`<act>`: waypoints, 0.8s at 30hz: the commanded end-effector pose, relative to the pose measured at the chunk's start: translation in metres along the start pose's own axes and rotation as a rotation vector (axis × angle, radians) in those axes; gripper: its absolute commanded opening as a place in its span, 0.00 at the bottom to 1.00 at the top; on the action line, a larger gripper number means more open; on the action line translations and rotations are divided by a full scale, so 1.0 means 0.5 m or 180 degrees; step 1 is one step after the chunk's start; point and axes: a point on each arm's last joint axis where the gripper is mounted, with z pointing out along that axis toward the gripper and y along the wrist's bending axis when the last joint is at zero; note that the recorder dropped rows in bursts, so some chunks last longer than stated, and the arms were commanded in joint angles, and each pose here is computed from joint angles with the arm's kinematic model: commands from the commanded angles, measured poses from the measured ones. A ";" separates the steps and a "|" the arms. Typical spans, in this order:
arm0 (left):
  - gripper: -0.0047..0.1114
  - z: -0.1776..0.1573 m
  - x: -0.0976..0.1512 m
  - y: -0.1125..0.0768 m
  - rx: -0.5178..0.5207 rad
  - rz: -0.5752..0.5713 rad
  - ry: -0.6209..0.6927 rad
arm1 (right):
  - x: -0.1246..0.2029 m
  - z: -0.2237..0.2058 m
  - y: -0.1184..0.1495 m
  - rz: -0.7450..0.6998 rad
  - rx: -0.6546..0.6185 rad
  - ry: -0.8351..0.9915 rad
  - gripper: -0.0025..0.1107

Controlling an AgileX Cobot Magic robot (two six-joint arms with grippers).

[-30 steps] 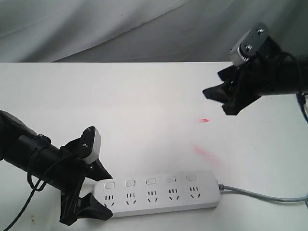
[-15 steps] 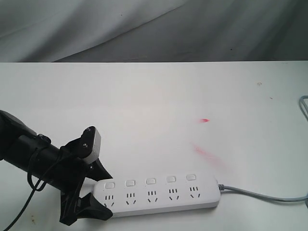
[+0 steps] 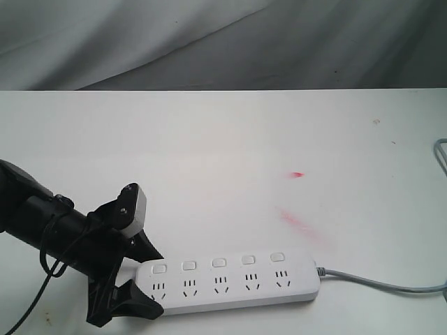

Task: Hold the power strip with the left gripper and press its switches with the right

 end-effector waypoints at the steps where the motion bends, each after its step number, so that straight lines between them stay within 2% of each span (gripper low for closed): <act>1: 0.31 0.002 0.000 0.001 0.0003 0.0015 0.0014 | 0.000 0.000 -0.002 0.0025 0.0028 0.0003 0.02; 19: 0.31 0.002 0.000 0.001 0.0003 0.0015 0.0014 | -0.002 -0.003 -0.007 0.0088 0.0099 -0.0001 0.02; 20: 0.31 0.002 0.000 0.001 0.0003 0.0015 0.0014 | -0.005 -0.007 -0.007 0.0262 0.0094 -0.0026 0.02; 23: 0.31 0.002 0.000 0.001 0.0003 0.0015 0.0014 | -0.016 -0.023 -0.008 0.1251 0.0072 -0.0125 0.02; 24: 0.31 0.002 0.000 0.001 0.0003 0.0015 0.0014 | -0.021 -0.030 -0.009 0.1421 0.0062 -0.0165 0.02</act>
